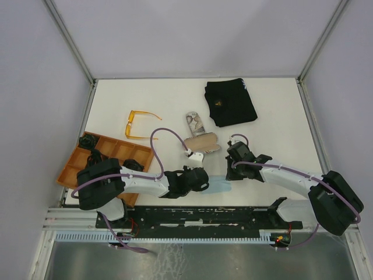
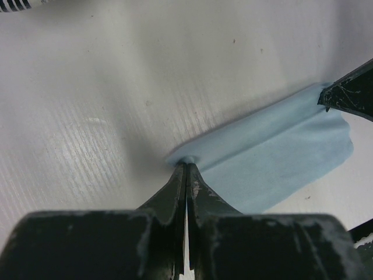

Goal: Organize the sunglasses
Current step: Pick up the glasses cleaning cloth from the center of the board.

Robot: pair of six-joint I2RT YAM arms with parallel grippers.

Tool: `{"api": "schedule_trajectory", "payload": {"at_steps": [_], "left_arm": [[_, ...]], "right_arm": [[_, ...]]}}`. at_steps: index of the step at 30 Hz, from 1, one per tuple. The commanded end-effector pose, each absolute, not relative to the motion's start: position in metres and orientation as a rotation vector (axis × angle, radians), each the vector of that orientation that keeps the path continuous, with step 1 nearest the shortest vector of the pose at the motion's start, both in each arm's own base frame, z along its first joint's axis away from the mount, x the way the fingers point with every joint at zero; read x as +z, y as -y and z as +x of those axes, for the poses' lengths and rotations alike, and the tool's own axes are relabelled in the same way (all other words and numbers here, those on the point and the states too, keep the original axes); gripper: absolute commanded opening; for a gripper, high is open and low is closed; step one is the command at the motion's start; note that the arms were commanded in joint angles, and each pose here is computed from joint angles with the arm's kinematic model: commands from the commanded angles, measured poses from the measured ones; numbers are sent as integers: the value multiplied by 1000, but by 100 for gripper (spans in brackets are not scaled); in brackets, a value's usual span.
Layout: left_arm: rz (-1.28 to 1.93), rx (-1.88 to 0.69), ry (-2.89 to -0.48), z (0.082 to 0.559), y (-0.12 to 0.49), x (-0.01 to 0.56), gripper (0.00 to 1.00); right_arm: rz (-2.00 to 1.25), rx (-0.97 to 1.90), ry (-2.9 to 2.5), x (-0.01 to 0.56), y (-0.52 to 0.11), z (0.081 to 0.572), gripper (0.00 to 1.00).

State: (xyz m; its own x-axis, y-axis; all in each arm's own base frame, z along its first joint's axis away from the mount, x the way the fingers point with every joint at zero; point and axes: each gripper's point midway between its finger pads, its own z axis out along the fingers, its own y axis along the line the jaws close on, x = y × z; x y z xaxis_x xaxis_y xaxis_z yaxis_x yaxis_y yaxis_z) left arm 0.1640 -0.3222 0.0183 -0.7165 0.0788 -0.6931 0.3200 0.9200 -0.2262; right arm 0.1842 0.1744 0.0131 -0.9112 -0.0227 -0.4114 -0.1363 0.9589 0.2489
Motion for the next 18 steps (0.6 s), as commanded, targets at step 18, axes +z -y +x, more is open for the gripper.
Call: {"api": "schedule_trajectory", "payload": {"at_steps": [18], "left_arm": [[238,-579,-2218,173,328,71,3]], "right_arm": [[-123,483,-2518,72,-186,206,0]]}}
